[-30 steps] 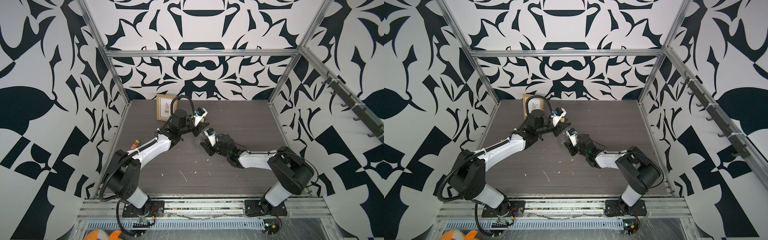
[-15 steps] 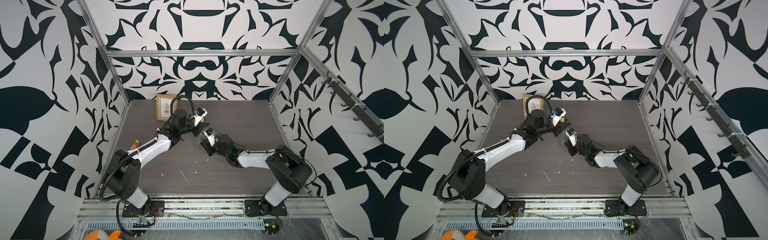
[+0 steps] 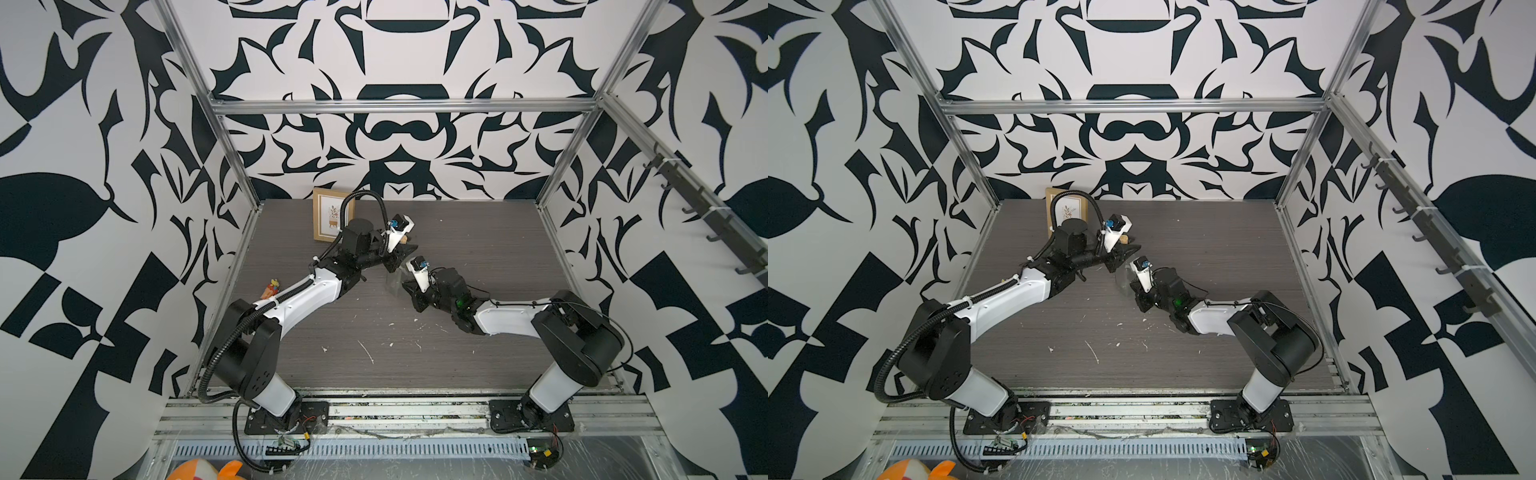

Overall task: Remove the label from the bottle
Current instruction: Tear open the label from the bottle.

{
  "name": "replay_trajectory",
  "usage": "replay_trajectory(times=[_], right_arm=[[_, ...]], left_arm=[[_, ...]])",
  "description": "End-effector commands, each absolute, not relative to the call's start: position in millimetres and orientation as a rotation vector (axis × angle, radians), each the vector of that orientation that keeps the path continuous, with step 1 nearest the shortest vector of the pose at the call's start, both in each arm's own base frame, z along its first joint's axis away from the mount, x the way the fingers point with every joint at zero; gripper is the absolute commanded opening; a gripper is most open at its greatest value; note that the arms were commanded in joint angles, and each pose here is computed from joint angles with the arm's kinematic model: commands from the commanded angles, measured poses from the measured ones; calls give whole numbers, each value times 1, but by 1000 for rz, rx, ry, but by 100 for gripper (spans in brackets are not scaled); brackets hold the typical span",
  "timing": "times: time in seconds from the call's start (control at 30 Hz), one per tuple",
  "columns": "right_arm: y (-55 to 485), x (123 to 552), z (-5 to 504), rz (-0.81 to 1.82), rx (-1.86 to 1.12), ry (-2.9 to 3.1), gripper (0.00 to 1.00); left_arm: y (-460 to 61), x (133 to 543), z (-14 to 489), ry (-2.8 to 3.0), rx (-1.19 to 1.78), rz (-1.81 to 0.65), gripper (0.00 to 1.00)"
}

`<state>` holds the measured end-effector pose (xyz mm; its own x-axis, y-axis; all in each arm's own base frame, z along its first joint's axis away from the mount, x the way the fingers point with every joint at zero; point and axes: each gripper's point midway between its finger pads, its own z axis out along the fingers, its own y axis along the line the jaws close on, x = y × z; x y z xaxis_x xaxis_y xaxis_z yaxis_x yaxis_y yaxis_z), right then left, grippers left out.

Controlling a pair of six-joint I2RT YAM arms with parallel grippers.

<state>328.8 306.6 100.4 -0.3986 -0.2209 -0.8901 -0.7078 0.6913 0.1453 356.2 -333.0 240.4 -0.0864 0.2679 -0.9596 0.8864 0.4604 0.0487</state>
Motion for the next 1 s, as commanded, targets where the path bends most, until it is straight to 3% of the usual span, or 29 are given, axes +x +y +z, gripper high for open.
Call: replay_trajectory(times=[0.0,0.2,0.97], right_arm=[[318,336,117,670,-715,1901,9],[319,336,116,679,-716,1904,0],[291,353,116,463,-635,1935,0]], left_arm=[[-314,328,133,1976,1133,-705,0],[-315,329,133,1979,1140,-707,0],[-315,327,134,1968,1151,-702,0]])
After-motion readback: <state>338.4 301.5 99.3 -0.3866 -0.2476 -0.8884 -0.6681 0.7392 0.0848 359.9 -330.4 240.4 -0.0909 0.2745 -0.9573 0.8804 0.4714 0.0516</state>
